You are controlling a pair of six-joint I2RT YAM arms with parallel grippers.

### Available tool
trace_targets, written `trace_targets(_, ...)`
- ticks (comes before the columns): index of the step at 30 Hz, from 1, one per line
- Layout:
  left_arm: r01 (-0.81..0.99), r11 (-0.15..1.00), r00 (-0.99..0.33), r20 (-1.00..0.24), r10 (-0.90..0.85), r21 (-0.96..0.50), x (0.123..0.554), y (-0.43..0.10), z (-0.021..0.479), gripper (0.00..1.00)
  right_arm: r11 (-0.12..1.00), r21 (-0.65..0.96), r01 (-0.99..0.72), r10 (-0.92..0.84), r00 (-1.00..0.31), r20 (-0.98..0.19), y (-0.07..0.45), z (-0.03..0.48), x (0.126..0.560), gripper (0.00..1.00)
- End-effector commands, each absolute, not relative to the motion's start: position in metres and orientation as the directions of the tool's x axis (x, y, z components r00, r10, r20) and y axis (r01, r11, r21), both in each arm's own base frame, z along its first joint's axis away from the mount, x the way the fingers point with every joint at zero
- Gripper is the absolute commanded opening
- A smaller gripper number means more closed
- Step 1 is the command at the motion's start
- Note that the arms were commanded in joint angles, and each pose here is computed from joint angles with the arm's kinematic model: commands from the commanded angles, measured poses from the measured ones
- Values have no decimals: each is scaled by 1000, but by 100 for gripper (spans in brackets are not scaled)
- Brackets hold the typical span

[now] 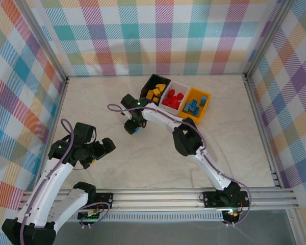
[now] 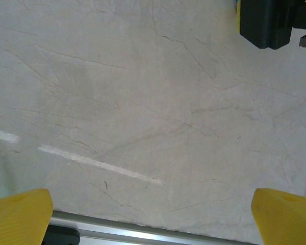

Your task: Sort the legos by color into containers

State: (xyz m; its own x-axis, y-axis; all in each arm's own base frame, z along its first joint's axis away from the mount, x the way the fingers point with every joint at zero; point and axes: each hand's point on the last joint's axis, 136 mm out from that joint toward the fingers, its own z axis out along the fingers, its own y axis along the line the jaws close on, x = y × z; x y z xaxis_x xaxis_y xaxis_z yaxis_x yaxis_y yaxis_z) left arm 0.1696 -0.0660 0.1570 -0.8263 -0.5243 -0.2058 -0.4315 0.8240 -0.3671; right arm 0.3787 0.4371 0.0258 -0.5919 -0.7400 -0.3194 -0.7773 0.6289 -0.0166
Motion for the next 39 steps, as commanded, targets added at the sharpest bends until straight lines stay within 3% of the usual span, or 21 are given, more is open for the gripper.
trace_targets(1,-415,833,-837,-206,-507,-366,171,-66,163,100,590,-27,-807,-775,-556,-300,450,4,367,72)
trace_targets(9,-406,841,-840,-216,-498,-358,175,-65,163,100,624,3,-782,-743,-594,-309,453,11,363,41)
trace_targets(21,-377,844,-804,-316,-503,-382,204,-64,171,100,719,180,-671,-578,-722,-381,443,99,345,31)
trace_targets(26,-329,853,-782,-389,-487,-406,221,-65,182,100,813,263,-520,-385,-818,-427,379,161,369,30)
trace_targets(30,-293,874,-770,-447,-456,-387,236,-63,192,100,892,362,-270,-92,-894,-439,293,199,411,31)
trace_targets(34,-273,900,-768,-487,-417,-339,249,-59,201,100,899,439,7,195,-902,-384,213,206,444,31)
trace_targets(39,-247,913,-770,-506,-388,-324,258,-60,208,100,856,476,200,389,-856,-341,155,197,478,31)
